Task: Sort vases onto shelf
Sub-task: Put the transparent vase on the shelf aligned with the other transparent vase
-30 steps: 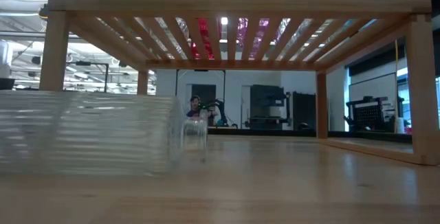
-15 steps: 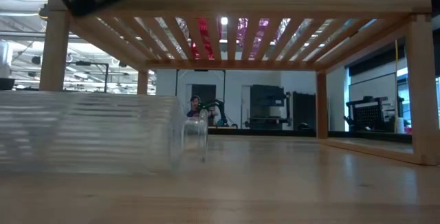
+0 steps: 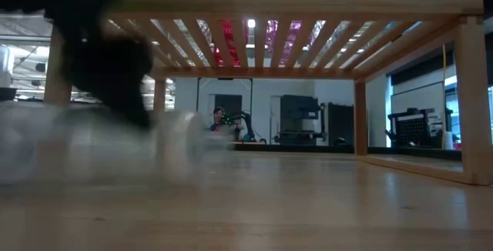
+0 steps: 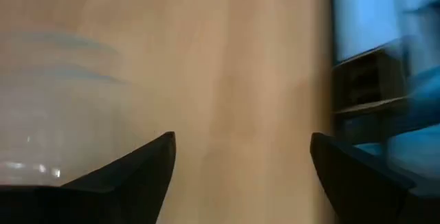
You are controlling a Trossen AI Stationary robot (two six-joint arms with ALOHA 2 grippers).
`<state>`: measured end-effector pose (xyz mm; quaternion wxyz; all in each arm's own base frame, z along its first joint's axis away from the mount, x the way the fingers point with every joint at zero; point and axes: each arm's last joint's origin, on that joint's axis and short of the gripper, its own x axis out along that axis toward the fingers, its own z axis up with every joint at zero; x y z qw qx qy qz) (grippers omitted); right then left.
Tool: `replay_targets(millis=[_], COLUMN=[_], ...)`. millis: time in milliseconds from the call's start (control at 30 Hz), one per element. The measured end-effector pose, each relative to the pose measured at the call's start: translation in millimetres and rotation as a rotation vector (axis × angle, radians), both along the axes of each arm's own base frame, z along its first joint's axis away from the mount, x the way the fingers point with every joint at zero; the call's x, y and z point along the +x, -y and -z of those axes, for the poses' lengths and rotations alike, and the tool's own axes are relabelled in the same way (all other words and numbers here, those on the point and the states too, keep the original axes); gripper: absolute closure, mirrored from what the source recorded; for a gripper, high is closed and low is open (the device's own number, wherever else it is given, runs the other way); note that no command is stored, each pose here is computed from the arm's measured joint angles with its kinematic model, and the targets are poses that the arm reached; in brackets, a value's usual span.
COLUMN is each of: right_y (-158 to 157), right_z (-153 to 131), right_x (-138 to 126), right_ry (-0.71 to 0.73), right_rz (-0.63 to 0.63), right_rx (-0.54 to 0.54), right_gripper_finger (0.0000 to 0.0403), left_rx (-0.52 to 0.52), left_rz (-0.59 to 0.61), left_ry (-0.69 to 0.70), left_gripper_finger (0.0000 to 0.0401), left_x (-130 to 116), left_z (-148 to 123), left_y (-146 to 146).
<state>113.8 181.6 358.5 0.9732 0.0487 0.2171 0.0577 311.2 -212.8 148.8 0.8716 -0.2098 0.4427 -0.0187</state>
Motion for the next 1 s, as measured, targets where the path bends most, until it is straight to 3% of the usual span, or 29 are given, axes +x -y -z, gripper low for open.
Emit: replay_targets(millis=[67, 333, 533, 633, 733, 833, 1000], right_y=[-0.1, -0.2, 0.5, 1.9, 3.0, 3.4, 3.0], right_z=[0.0, 0.7, 1.5, 3.3, 4.2, 4.4, 4.1], right_x=[0.0, -0.3, -0.6, -1.3, -1.6, -1.6, -1.5], right_ry=[0.000, -0.009, -0.011, -0.023, -0.024, -0.022, -0.022], right_rz=[0.000, -0.027, -0.036, -0.035, -0.028, -0.022, -0.025], right_rx=[0.000, -0.026, -0.061, -0.085, -0.103, -0.110, -0.104], right_gripper_finger=[0.0402, 0.0402, 0.0402, 0.0402, 0.0402, 0.0402, 0.0402], left_rx=[0.046, 0.019, -0.121, -0.136, -0.073, 0.024, 0.124], left_rz=[-0.024, -0.051, -0.132, -0.176, -0.220, -0.269, -0.335], left_ry=[-0.022, 0.013, 0.047, 0.109, 0.193, 0.198, 0.081], left_gripper_finger=[0.0075, 0.0084, 0.0085, 0.0085, 0.0085, 0.0085, 0.0085], left_x=[-1.7, -1.4, -2.2, -5.2, -8.4, -12.4, -15.9], left_z=[8.6, -0.2, -26.3, -44.9, -60.2, -58.8, -40.7], left_y=[-0.6, 1.6, -0.1, -3.6, -8.0, -11.6, -21.3])
